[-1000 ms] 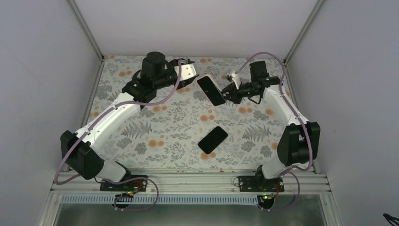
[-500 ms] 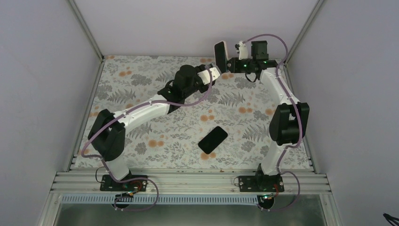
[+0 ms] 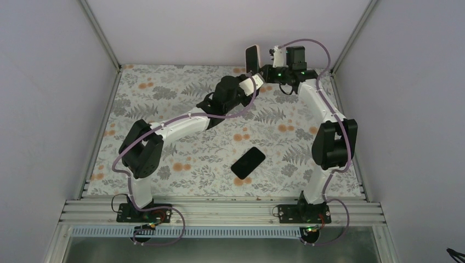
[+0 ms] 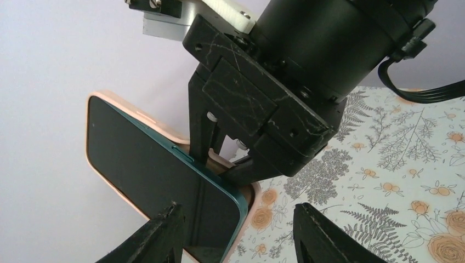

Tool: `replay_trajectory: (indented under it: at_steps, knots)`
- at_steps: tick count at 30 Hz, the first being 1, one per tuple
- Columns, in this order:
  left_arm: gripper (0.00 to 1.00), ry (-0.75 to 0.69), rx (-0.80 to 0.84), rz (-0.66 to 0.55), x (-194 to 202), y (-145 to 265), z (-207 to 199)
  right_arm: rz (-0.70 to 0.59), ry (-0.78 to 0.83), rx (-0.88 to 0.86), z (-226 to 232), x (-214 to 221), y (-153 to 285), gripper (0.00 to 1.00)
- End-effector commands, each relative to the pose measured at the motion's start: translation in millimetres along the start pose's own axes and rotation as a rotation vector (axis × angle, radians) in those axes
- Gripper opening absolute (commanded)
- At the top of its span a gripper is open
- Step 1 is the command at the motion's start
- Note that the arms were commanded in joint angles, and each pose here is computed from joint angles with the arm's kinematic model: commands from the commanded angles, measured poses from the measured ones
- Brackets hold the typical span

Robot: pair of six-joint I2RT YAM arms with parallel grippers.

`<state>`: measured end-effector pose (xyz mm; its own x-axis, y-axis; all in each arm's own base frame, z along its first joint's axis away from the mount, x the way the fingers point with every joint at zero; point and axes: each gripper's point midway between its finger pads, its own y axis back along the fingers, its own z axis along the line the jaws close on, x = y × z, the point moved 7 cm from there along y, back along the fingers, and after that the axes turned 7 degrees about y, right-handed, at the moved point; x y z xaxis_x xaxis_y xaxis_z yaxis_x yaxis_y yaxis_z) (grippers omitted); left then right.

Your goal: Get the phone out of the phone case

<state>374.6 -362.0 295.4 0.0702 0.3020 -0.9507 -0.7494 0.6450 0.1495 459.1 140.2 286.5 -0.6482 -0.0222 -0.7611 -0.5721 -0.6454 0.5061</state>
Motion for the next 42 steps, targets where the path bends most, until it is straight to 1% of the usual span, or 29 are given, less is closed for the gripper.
replay_trajectory:
  at_steps: [1, 8, 19, 24, 32, 36, 42]
  knots:
    - [0.51, 0.022, -0.049, -0.049, -9, -3, 3, -0.109, 0.058, -0.043, 22, -26, 15, 0.03]
    - [0.51, 0.004, -0.124, -0.043, 1, -5, 9, -0.111, 0.055, -0.066, 29, -22, 21, 0.03]
    - [0.51, 0.030, -0.061, -0.033, 6, -1, 1, -0.133, 0.043, -0.083, 37, -24, 27, 0.03]
    - [0.51, 0.029, -0.131, -0.028, 9, -4, 7, -0.133, 0.042, -0.103, 42, -24, 29, 0.03]
    - [0.51, 0.029, -0.135, -0.029, 6, -11, 7, -0.129, 0.046, -0.126, 48, -21, 28, 0.03]
    - [0.51, 0.022, -0.182, -0.023, 9, -13, 10, -0.124, 0.053, -0.137, 53, -19, 29, 0.03]
    - [0.51, -0.003, -0.337, -0.042, 9, -7, 26, -0.118, 0.058, -0.137, 54, -12, 30, 0.03]
